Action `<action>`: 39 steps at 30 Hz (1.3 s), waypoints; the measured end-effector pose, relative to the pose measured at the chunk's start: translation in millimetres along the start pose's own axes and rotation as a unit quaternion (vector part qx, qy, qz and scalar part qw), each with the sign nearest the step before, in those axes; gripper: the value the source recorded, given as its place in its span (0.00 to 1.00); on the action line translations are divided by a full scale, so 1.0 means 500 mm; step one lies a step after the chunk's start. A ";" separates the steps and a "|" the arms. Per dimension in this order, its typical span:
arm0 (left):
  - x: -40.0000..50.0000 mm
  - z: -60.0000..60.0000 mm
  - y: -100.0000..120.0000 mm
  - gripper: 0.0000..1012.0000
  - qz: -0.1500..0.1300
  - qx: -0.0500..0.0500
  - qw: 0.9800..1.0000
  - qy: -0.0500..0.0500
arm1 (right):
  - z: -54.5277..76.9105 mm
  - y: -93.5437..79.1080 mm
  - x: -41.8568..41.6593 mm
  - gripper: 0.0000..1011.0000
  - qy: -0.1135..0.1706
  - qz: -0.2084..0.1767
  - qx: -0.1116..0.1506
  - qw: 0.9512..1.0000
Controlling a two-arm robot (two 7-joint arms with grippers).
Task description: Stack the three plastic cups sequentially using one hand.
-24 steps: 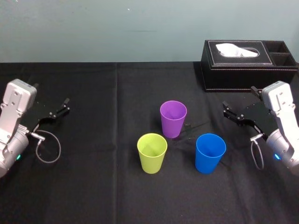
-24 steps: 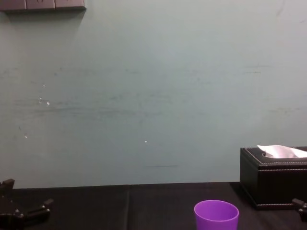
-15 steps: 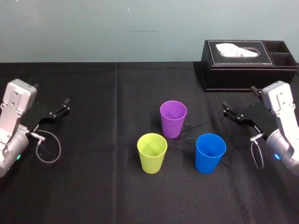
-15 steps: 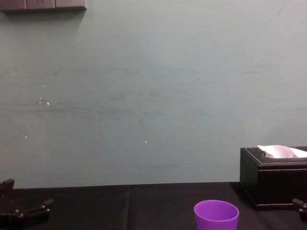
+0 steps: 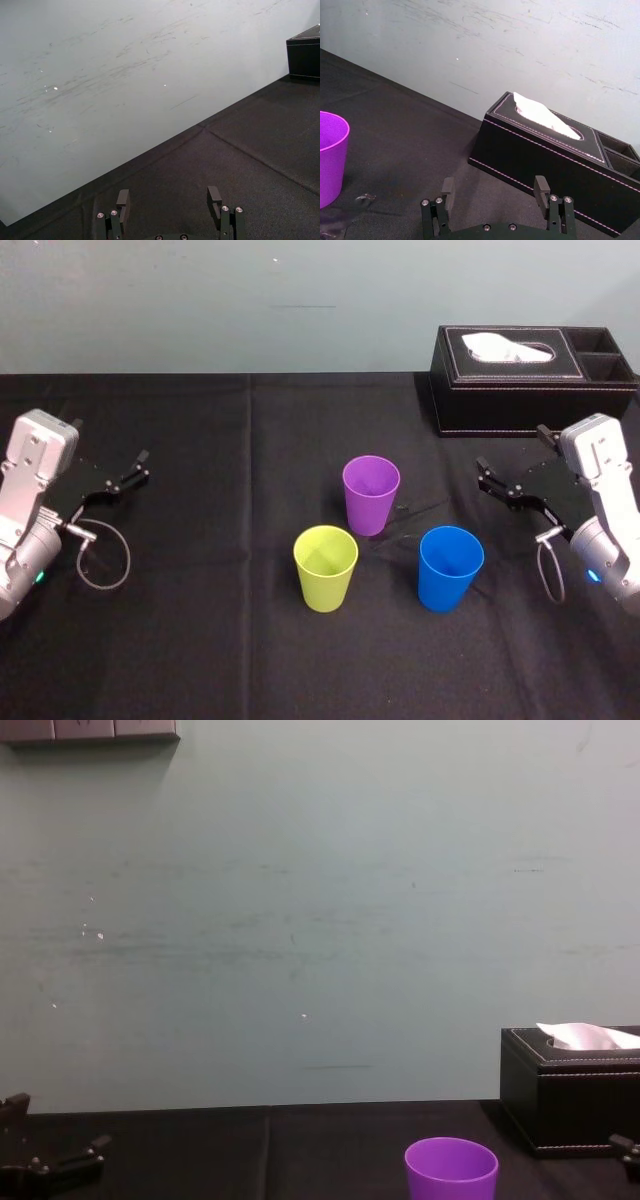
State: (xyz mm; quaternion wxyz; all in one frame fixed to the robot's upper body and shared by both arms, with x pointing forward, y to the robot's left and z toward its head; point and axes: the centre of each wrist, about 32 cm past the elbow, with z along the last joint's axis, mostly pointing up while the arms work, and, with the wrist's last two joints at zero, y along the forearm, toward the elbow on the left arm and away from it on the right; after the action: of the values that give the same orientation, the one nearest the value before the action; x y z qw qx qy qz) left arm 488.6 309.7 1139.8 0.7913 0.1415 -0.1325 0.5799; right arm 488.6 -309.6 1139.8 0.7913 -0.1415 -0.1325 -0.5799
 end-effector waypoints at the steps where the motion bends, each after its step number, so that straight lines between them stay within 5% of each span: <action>1: 0.000 0.000 0.000 1.00 0.000 0.000 1.000 0.000 | 0.000 0.000 0.000 0.99 0.000 0.000 0.000 1.000; 39: 0.000 0.000 0.000 1.00 0.000 0.000 1.000 0.000 | 0.006 -0.007 0.002 0.99 0.004 0.003 0.001 1.000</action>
State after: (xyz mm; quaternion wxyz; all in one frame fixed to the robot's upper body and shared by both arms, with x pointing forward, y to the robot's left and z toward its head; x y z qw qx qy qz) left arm 488.6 309.7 1139.8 0.7913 0.1415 -0.1324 0.5800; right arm 485.4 -310.3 1143.0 0.7937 -0.1387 -0.1293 -0.5779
